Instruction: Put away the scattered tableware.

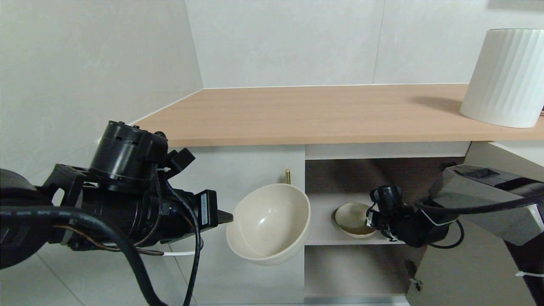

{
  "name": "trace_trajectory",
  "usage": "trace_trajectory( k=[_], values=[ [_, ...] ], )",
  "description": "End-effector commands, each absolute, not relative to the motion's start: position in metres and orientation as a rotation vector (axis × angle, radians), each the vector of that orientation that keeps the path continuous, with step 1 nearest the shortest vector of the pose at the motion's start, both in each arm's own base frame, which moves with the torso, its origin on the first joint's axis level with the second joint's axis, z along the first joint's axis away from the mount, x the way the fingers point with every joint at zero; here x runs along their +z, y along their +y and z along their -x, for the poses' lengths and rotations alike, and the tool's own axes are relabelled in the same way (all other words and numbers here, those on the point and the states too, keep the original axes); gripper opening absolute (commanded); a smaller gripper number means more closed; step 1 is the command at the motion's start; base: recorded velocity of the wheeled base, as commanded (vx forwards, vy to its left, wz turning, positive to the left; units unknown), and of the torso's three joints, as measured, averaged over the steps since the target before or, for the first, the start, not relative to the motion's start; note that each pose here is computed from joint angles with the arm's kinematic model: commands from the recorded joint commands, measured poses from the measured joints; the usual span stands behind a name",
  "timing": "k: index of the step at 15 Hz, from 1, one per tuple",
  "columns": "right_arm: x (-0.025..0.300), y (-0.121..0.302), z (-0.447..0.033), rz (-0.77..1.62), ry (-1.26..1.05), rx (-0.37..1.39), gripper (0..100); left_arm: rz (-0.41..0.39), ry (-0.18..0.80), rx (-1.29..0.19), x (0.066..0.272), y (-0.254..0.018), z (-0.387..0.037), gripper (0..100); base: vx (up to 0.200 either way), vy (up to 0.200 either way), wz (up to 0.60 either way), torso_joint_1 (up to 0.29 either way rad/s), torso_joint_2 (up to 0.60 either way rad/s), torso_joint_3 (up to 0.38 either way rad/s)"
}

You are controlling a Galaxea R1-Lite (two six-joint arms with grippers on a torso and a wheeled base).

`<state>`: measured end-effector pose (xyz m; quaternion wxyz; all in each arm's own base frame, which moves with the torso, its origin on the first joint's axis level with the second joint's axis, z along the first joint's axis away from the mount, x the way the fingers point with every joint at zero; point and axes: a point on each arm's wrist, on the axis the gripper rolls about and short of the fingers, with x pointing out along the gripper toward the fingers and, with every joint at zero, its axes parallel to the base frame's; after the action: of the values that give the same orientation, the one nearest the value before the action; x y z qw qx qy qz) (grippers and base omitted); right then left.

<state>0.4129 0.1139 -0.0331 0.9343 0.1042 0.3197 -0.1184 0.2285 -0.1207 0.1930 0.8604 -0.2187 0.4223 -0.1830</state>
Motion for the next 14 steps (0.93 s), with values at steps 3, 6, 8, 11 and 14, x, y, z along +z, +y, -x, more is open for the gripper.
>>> trace_trajectory(
  k=[3,6,8,11,14],
  values=[
    [-0.0365,0.1148,-0.4188,-0.214,0.643,-0.249,0,0.459,0.889,-0.382,0.1923,-0.1209,-0.2291,0,0.000,0.000,0.00,0.000,0.00,0.000],
    [-0.0373,0.1153,-0.4191,-0.209,0.641,-0.259,0,0.458,0.893,-0.381,0.1911,-0.1213,-0.2299,0,0.000,0.000,0.00,0.000,0.00,0.000],
    [-0.0367,0.1155,-0.4197,-0.208,0.638,-0.258,0,0.458,0.893,-0.381,0.1911,-0.1213,-0.2299,0,0.000,0.000,0.00,0.000,0.00,0.000],
    [-0.0365,0.1154,-0.4205,-0.205,0.632,-0.269,100,0.457,0.899,-0.378,0.1895,-0.1218,-0.2309,0,0.000,0.000,0.00,0.000,0.00,0.000],
    [-0.0365,0.1154,-0.4205,-0.205,0.632,-0.269,100,0.457,0.899,-0.378,0.1895,-0.1218,-0.2309,0,0.000,0.000,0.00,0.000,0.00,0.000]
  ],
)
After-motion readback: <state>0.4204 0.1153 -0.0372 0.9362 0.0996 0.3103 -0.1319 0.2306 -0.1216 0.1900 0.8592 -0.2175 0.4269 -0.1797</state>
